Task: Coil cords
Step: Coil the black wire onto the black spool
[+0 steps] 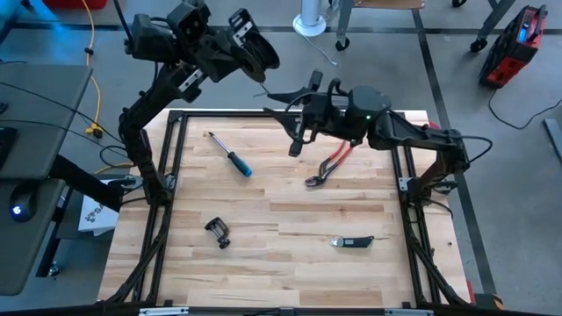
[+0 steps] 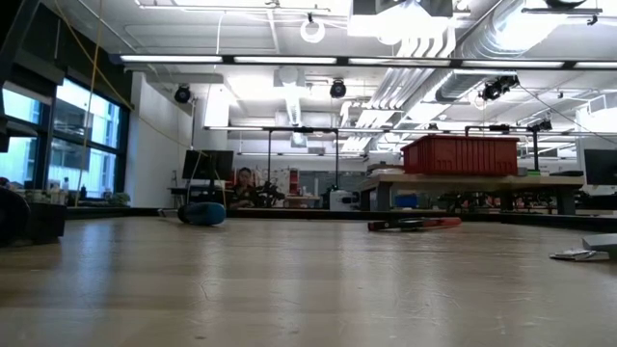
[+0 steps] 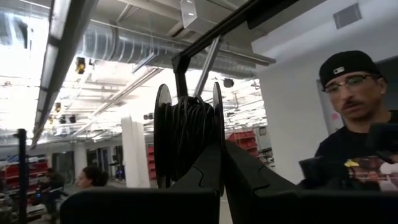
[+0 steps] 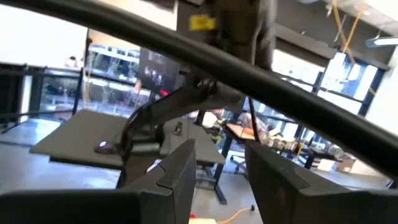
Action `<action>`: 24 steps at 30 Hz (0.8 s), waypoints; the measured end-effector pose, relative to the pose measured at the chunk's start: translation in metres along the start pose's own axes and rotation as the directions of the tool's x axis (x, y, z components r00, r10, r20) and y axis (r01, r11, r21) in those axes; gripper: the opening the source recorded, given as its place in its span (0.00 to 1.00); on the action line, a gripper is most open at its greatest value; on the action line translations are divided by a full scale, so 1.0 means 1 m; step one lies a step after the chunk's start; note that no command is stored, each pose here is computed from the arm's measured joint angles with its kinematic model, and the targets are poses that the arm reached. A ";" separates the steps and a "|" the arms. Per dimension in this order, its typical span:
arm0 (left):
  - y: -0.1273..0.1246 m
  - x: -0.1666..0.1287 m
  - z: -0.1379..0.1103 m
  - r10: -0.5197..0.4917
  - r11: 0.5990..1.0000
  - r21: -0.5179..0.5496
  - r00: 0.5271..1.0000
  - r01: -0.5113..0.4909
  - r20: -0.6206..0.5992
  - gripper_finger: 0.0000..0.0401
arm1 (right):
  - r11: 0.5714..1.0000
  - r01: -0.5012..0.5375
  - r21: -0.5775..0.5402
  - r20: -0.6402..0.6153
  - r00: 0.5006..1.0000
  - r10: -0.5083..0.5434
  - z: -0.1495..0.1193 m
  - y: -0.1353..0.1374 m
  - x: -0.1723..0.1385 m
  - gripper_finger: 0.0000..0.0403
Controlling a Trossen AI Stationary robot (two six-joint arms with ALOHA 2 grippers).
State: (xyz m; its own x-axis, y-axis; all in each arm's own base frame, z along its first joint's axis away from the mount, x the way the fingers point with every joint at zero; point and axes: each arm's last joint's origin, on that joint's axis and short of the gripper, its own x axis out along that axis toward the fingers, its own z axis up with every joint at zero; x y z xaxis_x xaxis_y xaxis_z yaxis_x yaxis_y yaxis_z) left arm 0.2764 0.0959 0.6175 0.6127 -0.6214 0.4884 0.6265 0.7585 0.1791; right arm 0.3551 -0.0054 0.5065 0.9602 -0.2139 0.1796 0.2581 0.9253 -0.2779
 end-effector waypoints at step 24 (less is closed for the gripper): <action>-0.001 0.003 -0.003 -0.004 1.000 -0.006 1.000 0.004 -0.006 0.00 | 0.998 0.062 0.009 0.066 0.996 -0.062 0.018 -0.001 -0.011 0.33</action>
State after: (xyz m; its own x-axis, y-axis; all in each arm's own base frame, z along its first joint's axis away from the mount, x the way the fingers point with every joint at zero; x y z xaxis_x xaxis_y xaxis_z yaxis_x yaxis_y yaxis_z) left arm 0.2792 0.0928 0.6165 0.6132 -0.6255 0.4825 0.6319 0.7549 0.1755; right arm 0.3422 0.0018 0.5212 0.9332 -0.2500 0.2581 0.3159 0.9131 -0.2578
